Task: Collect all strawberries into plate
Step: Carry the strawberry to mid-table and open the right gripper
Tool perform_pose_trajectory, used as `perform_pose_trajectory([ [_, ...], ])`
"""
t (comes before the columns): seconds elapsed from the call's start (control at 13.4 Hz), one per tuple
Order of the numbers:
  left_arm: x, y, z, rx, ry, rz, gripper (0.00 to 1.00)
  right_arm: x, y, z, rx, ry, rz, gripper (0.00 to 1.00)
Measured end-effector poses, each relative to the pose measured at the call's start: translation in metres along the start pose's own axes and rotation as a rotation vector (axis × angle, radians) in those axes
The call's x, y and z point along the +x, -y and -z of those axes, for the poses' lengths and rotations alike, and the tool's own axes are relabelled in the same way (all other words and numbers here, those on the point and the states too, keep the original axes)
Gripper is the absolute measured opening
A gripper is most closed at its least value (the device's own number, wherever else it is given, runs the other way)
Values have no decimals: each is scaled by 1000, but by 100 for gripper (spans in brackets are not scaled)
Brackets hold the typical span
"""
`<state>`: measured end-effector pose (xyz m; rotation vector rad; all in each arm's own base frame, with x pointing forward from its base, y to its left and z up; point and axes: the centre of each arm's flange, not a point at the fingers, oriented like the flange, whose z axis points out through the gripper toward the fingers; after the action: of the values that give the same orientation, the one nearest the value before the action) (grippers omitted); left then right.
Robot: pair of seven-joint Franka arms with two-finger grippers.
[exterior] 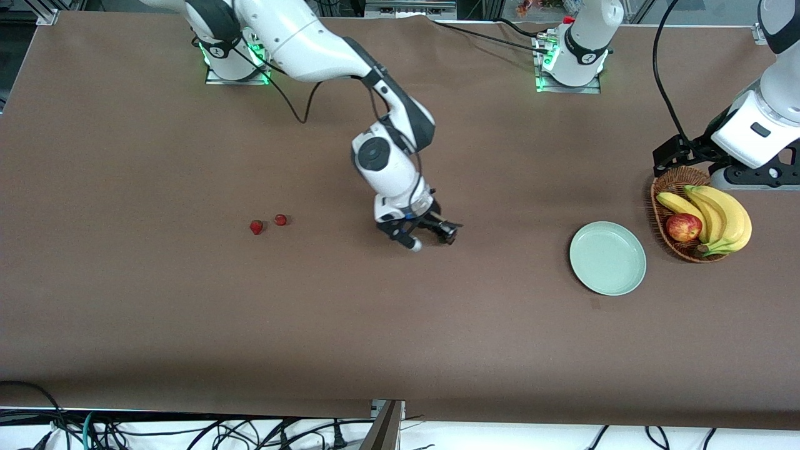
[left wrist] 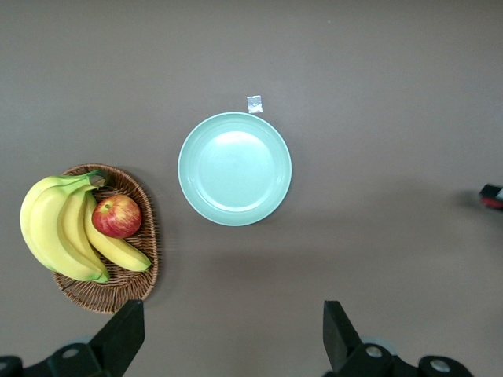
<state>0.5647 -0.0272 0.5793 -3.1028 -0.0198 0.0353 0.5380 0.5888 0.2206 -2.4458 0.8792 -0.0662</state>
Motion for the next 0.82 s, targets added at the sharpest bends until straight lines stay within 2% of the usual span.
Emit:
perform_pose_trajectory([
  [0.07, 0, 6, 0, -2, 0, 11, 100, -9, 3, -2, 14, 3, -15, 36],
  [0.15, 1, 10, 0, -10, 1, 21, 100, -15, 6, -1, 32, 2, -30, 45],
  [0.37, 1, 16, -1, -27, 2, 36, 100, -19, 11, 2, 69, -7, -51, 79],
  [0.52, 1, 16, 0, -28, 1, 35, 100, -3, 17, 10, 85, -37, -49, 100],
  [0.6, 2, 16, 0, -29, -4, 35, 100, 10, 20, 16, 62, -60, -27, 100],
  [0.82, 9, 15, -5, -32, -27, 34, 100, 57, 23, 46, -145, -120, 120, 100],
])
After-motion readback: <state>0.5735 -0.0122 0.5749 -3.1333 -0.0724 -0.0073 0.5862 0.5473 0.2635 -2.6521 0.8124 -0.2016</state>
